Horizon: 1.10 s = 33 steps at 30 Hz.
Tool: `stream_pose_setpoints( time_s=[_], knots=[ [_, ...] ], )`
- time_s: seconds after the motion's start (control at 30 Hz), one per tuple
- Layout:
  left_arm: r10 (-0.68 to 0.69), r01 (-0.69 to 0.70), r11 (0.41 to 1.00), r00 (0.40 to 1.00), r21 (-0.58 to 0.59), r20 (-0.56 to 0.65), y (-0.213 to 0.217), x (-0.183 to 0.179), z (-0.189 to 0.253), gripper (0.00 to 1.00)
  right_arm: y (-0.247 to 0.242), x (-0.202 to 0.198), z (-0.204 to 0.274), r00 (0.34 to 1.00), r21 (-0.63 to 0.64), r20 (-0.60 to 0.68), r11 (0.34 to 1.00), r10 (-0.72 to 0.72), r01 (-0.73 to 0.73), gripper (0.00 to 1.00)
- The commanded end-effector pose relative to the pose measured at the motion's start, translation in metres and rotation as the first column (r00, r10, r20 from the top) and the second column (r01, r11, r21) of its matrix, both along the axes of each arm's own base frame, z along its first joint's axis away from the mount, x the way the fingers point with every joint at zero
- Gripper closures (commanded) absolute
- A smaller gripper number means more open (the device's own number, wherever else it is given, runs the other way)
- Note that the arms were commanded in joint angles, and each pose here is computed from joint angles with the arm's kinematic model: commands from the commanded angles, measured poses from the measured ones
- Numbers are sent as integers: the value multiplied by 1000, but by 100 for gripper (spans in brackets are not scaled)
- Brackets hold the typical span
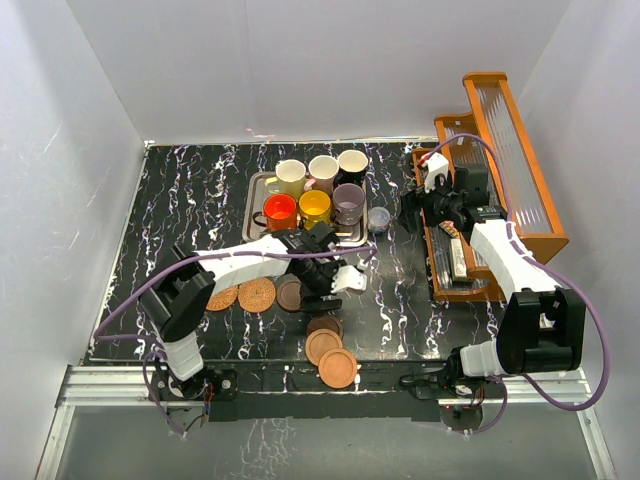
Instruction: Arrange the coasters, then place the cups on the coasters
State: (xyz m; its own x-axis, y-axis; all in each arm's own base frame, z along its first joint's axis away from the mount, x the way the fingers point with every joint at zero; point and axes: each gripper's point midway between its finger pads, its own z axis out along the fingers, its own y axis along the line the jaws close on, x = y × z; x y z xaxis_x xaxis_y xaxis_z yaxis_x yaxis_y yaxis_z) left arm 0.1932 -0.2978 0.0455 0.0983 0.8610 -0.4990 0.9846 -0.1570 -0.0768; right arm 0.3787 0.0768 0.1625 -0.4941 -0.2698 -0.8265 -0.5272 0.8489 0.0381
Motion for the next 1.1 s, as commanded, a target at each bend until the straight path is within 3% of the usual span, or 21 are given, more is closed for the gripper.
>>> stream_pose_setpoints(
  time_s=[0.0, 0.43, 0.73, 1.07],
  knots=[
    [-38, 38, 999, 999, -14, -10, -18, -11, -1, 31, -1, 4, 18, 997, 3, 79, 1000, 9, -9, 2],
    [-40, 34, 997, 994, 68, 99, -20, -7, -28, 30, -2, 4, 20, 997, 4, 83, 1000, 9, -10, 2],
    [29, -72, 988, 954, 136, 298, -7, 35, -38, 30, -1, 4, 19, 997, 6, 81, 1000, 13, -13, 2],
    [115, -179, 973, 922, 143, 371, 9, 76, -38, 32, -1, 4, 19, 997, 7, 80, 1000, 14, -14, 2]
  ],
)
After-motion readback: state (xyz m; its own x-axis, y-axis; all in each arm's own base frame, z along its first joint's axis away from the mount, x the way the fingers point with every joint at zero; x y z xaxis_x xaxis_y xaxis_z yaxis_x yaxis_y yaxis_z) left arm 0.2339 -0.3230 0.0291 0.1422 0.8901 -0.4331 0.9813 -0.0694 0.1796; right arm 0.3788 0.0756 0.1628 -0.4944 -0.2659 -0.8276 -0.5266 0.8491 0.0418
